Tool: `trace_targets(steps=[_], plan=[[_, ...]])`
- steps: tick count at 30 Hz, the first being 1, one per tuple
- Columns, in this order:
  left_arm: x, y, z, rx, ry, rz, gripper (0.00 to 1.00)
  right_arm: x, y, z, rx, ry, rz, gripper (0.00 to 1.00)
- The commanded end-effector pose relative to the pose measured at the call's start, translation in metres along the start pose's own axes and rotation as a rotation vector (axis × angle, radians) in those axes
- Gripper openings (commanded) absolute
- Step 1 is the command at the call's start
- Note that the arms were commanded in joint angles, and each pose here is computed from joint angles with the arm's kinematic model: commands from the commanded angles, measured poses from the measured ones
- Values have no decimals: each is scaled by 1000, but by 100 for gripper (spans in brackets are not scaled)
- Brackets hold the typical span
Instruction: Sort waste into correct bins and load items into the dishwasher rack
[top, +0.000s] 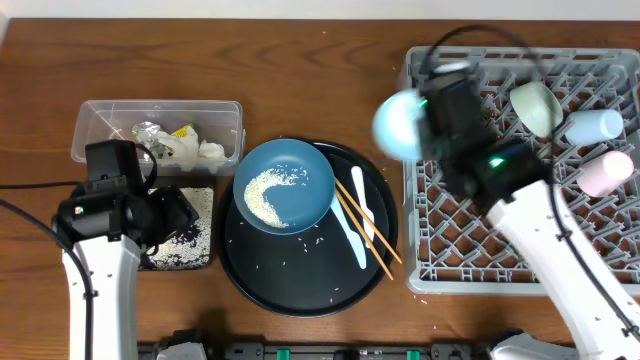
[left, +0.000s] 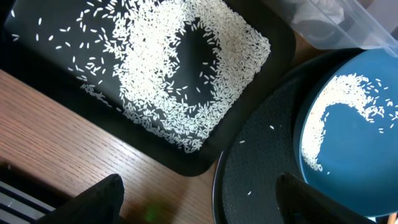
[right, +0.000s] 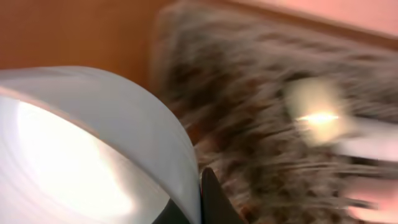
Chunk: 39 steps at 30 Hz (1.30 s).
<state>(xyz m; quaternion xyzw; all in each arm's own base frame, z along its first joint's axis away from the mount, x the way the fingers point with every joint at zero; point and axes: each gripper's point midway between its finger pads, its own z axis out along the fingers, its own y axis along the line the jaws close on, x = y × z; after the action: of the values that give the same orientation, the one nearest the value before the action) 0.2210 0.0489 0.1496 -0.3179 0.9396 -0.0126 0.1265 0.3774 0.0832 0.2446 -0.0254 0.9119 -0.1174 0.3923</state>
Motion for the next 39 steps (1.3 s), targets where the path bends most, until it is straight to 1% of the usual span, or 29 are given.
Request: trace_targets(steps=[1,5,7,10,12,16,18,24,30,39], plan=[[-4,2,-2,-9,-10,-7,79,-20,-84,4,353,-67,74,1],[-4,2,-2,-8,-10,-8,80,-37,-135,8,595,-130,129,1],[-4,1,-2,-5,-9,-8,80,-45,-150,13,678,-148,124,1],[-3,1,-2,-5,-8,-8,80,-51,-167,22,797,-151,105,1],[-3,1,-2,-5,-8,-7,80,-53,-179,28,920,-141,98,1],[-2,-2,-2,11,-1,-7,79,-53,-179,48,1051,-113,63,1],[-2,-2,-2,11,-1,-7,79,-50,-175,60,1075,-100,53,1],[-2,-2,-2,11,-1,-7,79,-36,-156,92,1059,-64,-3,1],[-2,-2,-2,11,-1,-7,80,-30,-142,111,1017,-69,-15,1],[-2,-2,-2,11,-1,-7,79,-19,-138,130,916,-56,1,1]])
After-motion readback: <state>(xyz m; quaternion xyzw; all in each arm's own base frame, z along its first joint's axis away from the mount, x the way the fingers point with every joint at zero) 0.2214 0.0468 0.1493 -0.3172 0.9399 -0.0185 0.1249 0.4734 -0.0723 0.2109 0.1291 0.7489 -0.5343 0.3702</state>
